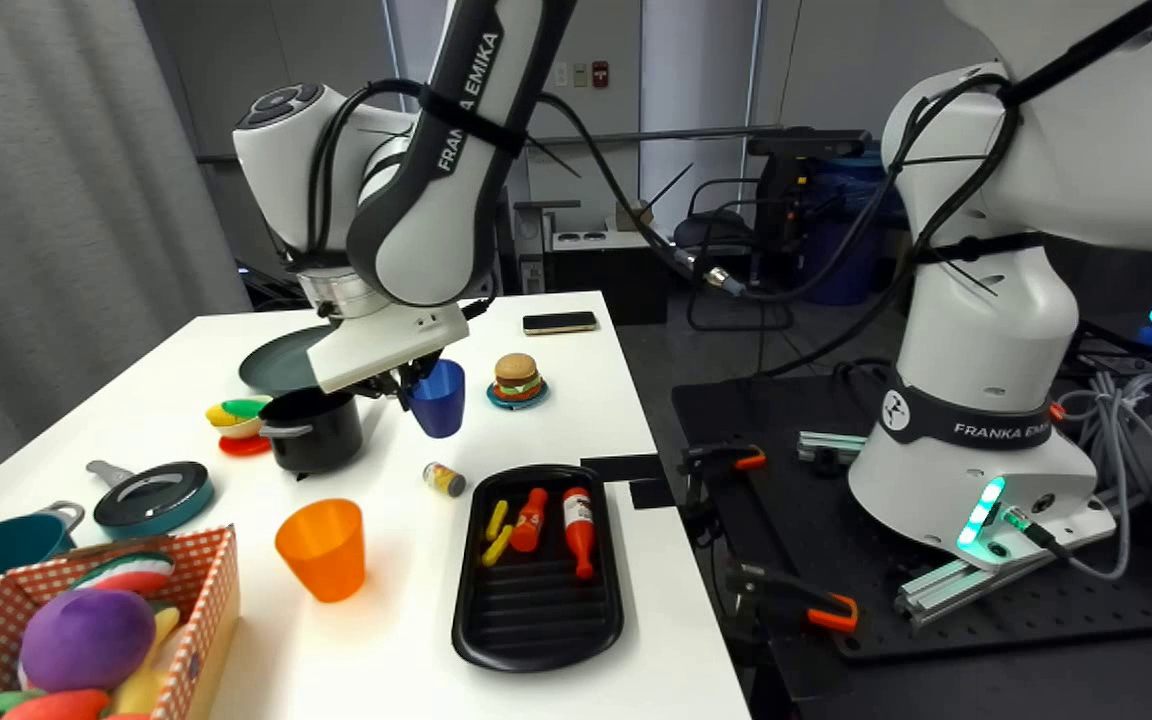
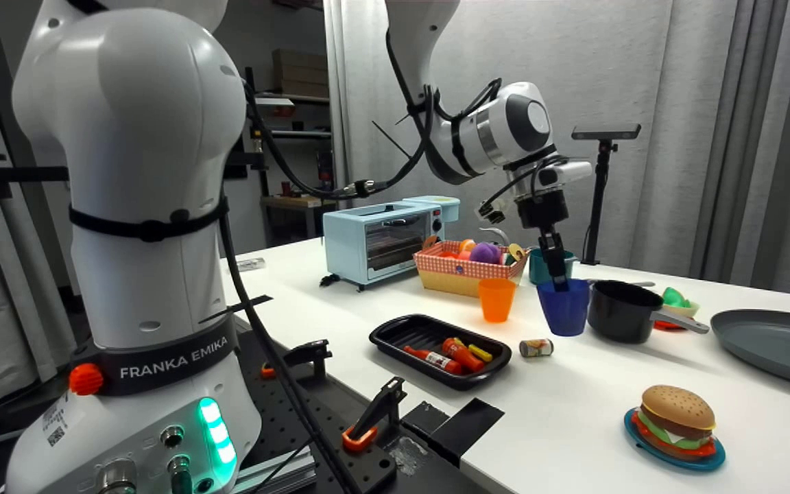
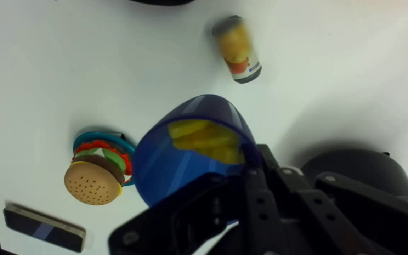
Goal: Pour the potato chips out of the orange cup and onto the black tray, pour the potato chips from the dark blue cup and onto the black tray
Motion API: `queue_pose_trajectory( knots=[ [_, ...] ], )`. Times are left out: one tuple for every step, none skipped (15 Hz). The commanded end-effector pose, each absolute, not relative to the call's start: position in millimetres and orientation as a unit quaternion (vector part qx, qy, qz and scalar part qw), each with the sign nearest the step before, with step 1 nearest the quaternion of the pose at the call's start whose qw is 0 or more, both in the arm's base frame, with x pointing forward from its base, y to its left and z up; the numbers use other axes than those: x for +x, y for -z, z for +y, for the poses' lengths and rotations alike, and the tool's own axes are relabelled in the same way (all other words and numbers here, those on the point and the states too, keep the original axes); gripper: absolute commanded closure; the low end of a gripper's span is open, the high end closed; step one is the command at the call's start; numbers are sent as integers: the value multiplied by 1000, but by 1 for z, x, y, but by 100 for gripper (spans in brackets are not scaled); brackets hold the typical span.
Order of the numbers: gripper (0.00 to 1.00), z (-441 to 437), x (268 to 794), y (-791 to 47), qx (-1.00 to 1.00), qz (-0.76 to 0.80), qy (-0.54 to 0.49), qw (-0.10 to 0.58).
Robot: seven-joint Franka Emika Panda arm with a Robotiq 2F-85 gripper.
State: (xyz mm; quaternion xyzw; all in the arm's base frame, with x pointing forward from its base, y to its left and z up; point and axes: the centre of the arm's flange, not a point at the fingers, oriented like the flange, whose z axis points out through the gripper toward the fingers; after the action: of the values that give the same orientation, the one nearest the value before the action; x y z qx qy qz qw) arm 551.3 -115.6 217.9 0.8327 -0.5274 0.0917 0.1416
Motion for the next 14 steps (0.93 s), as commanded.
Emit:
queue_pose_trajectory(
  knots=[
    [99, -87, 523, -240, 835, -517, -104, 156],
    [99, -81, 519, -241, 837, -513, -107, 159],
    [99, -76, 515, -243, 838, -509, -110, 162],
    [99, -72, 511, -244, 840, -505, -112, 165],
    [99, -67, 507, -244, 841, -502, -115, 167],
    [99, -63, 504, -245, 842, -499, -116, 169],
    [99, -58, 501, -244, 844, -494, -117, 173],
    [99, -54, 498, -243, 846, -490, -118, 176],
    [99, -48, 495, -241, 847, -484, -119, 183],
    [99, -43, 493, -240, 849, -479, -120, 188],
    [99, -37, 491, -237, 851, -472, -120, 196],
    [99, -31, 489, -233, 852, -464, -122, 209],
    [99, -27, 488, -230, 853, -455, -125, 223],
    [99, -23, 487, -227, 853, -446, -128, 237]
  ],
)
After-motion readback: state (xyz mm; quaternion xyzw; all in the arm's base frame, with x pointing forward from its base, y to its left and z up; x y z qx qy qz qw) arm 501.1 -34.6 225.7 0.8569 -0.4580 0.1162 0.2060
